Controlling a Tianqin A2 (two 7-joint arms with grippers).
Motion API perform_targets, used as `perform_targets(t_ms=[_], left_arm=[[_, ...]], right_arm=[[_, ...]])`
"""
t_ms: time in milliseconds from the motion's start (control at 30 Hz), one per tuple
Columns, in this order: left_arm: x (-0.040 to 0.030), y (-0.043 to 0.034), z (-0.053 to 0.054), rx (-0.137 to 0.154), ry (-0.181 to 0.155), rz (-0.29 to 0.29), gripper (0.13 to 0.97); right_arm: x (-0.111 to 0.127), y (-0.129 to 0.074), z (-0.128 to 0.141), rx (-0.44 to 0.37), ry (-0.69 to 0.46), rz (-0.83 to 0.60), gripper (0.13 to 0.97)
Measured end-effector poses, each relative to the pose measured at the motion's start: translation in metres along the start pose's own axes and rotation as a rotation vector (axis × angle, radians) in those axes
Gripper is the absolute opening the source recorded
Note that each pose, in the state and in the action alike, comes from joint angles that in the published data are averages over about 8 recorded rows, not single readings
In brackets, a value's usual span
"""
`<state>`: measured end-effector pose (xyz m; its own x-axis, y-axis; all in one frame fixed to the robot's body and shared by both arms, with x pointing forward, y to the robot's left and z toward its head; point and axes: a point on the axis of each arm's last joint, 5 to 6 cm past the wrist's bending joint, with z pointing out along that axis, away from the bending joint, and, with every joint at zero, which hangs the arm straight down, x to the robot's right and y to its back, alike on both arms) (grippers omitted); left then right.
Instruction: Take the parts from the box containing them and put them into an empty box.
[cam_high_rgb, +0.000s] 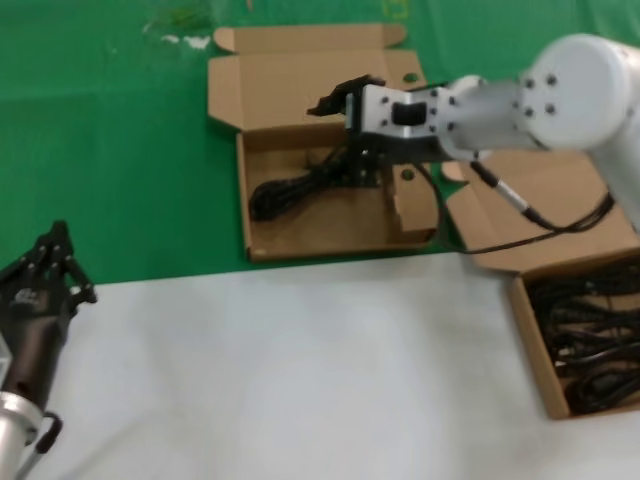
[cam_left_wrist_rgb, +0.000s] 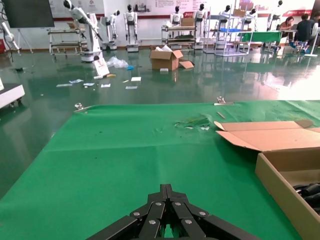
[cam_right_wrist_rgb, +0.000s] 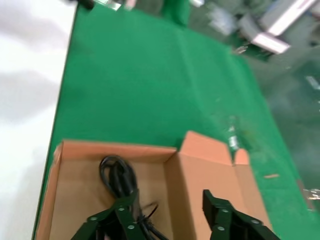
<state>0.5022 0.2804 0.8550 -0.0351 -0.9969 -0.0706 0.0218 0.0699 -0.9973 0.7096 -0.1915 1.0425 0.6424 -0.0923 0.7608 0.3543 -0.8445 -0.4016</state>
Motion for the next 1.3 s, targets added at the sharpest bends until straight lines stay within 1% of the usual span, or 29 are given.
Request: perform_targets(t_ms=[100,233,333,367,633,667,767,933,1033,1067,1233,1300], left_arm=[[0.0,0.0,0.0,0.0,0.0,0.0,0.14],[0.0,0.0,0.0,0.0,0.0,0.0,0.14],[0.0,0.0,0.0,0.0,0.0,0.0,0.14],[0.0,0.0,0.0,0.0,0.0,0.0,0.14],[0.0,0.0,0.0,0.0,0.0,0.0,0.155],[0.0,0.0,0.0,0.0,0.0,0.0,0.158],[0.0,0.0,0.0,0.0,0.0,0.0,0.164],[0.0,0.0,0.0,0.0,0.0,0.0,0.221],[0.0,0.0,0.0,0.0,0.0,0.0,0.255],[0.0,0.0,0.0,0.0,0.0,0.0,0.255],[0.0,0.0,0.0,0.0,0.0,0.0,0.352],[0.0,0.0,0.0,0.0,0.0,0.0,0.392]], right_arm=[[-0.009,0.003,-0.017,0.035,0.045,0.059,0.436],[-0.03,0.008,-0.037,0.079,0.099,0.143,0.523],[-0.043,0.011,-0.047,0.1,0.123,0.192,0.523],[-0.046,0.012,-0.049,0.104,0.127,0.203,0.523],[-0.056,0.014,-0.05,0.132,0.148,0.24,0.728],[-0.058,0.014,-0.05,0.139,0.153,0.247,0.728],[-0.065,0.015,-0.049,0.162,0.17,0.27,0.782],[-0.077,0.017,-0.047,0.201,0.206,0.317,0.872],[-0.084,0.019,-0.046,0.223,0.23,0.348,0.892],[-0.087,0.02,-0.045,0.23,0.239,0.359,0.902],[-0.1,0.023,-0.045,0.262,0.282,0.415,0.951],[-0.106,0.024,-0.045,0.272,0.3,0.438,0.952]])
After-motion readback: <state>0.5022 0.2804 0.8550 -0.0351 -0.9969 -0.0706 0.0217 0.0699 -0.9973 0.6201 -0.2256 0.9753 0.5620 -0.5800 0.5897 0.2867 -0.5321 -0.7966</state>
